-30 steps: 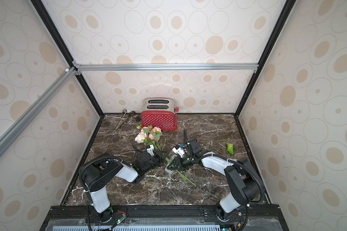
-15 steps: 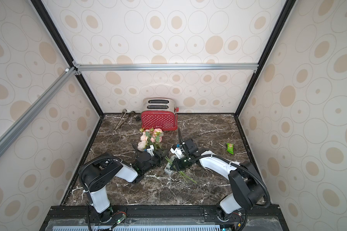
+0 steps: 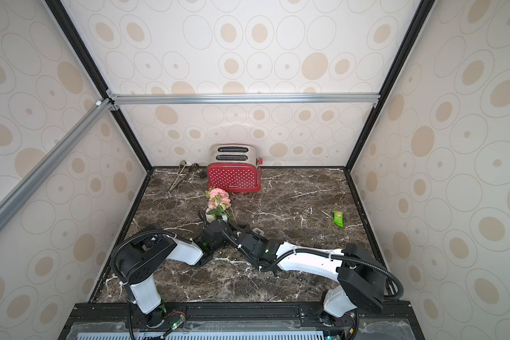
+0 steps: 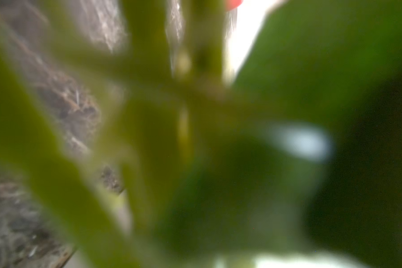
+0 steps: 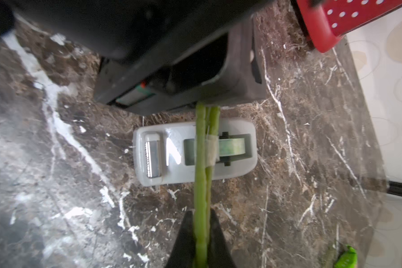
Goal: Wrap bouquets with tape
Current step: Wrap the tape around the bouquet.
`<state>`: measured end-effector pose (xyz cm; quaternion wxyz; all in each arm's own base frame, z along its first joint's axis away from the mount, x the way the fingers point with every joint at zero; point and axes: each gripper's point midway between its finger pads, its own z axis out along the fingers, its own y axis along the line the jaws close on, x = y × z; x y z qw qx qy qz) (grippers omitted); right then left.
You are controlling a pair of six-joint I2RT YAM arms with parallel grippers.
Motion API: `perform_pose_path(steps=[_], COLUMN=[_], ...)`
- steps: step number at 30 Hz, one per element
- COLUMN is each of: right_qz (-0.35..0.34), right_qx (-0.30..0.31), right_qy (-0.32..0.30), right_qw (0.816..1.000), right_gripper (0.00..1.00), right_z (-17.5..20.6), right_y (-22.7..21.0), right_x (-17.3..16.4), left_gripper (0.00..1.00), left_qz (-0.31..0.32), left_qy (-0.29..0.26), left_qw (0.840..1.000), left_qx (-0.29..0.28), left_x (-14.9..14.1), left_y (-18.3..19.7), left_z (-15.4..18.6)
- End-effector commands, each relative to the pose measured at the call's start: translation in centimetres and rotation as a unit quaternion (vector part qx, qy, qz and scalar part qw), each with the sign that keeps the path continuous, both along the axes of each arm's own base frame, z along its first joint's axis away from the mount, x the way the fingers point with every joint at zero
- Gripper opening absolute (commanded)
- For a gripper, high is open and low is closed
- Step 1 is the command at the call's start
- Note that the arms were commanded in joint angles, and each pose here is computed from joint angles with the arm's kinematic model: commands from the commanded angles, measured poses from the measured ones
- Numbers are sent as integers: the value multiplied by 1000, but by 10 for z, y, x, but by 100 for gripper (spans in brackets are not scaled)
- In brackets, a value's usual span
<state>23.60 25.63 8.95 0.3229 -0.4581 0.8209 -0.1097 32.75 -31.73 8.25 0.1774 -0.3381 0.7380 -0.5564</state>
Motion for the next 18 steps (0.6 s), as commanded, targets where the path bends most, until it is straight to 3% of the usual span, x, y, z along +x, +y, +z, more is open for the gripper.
perform_pose_path(steps=[1,3,4,6,9,14,15,18], right_qz=[-10,-10,-10,-21,-41,-66,-68,-74], right_qx=[-18,59,98,193,306,420,429,426], right_qy=[-21,45,81,174,306,458,473,494], right_qw=[1000,997,992,965,901,781,766,754], right_gripper=[31,59,65,69,69,65,64,58], right_z=[2,2,3,11,19,22,20,8], right_y=[-5,4,8,16,26,30,29,28], right_x=[7,-6,-11,-21,-28,-24,-23,-25], left_gripper=[0,0,0,0,0,0,0,0], left_qz=[-2,3,4,10,15,18,18,17], left_qy=[-15,-30,-35,-52,-73,-90,-92,-94], left_qw=[1000,1000,999,999,997,995,995,995], left_qx=[-3,2,4,9,9,25,27,27], left_x=[6,7,7,8,10,12,12,12], left_y=[-2,1,2,6,8,9,10,10], left_z=[9,12,12,15,21,24,24,25])
